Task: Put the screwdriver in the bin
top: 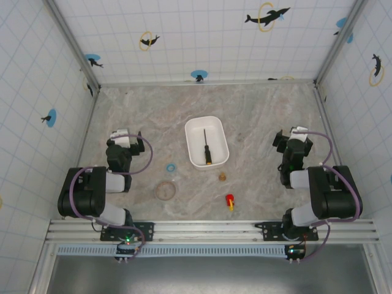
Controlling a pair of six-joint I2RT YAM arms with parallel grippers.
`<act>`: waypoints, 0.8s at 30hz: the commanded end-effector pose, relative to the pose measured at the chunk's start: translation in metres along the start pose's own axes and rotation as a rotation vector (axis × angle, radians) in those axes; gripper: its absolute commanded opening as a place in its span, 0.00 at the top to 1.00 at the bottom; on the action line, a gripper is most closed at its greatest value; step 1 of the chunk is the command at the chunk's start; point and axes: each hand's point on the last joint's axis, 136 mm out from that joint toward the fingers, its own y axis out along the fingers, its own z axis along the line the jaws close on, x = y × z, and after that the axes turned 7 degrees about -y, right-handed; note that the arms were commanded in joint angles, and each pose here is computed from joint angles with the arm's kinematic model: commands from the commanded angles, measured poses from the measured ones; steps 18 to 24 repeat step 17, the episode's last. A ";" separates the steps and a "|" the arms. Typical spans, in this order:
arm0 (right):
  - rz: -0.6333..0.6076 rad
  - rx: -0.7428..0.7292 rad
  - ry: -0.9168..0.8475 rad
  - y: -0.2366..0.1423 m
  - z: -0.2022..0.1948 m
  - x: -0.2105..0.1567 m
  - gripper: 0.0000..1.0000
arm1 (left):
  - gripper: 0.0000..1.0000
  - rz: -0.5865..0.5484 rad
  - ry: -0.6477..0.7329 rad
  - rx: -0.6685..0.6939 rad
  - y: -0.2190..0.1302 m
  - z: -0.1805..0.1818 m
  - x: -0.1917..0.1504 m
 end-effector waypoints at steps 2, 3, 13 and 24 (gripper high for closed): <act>-0.048 -0.012 0.011 0.004 0.001 0.018 0.01 | 0.02 -0.021 0.026 0.005 0.005 0.000 0.007; -0.048 -0.012 0.012 0.004 0.000 0.018 0.01 | 0.02 -0.022 0.025 0.005 0.005 0.000 0.008; -0.049 -0.012 0.012 0.004 0.001 0.019 0.01 | 0.02 -0.022 0.026 0.003 0.005 0.000 0.008; -0.050 -0.011 0.012 0.004 0.001 0.019 0.01 | 0.02 -0.021 0.026 0.005 0.005 0.000 0.007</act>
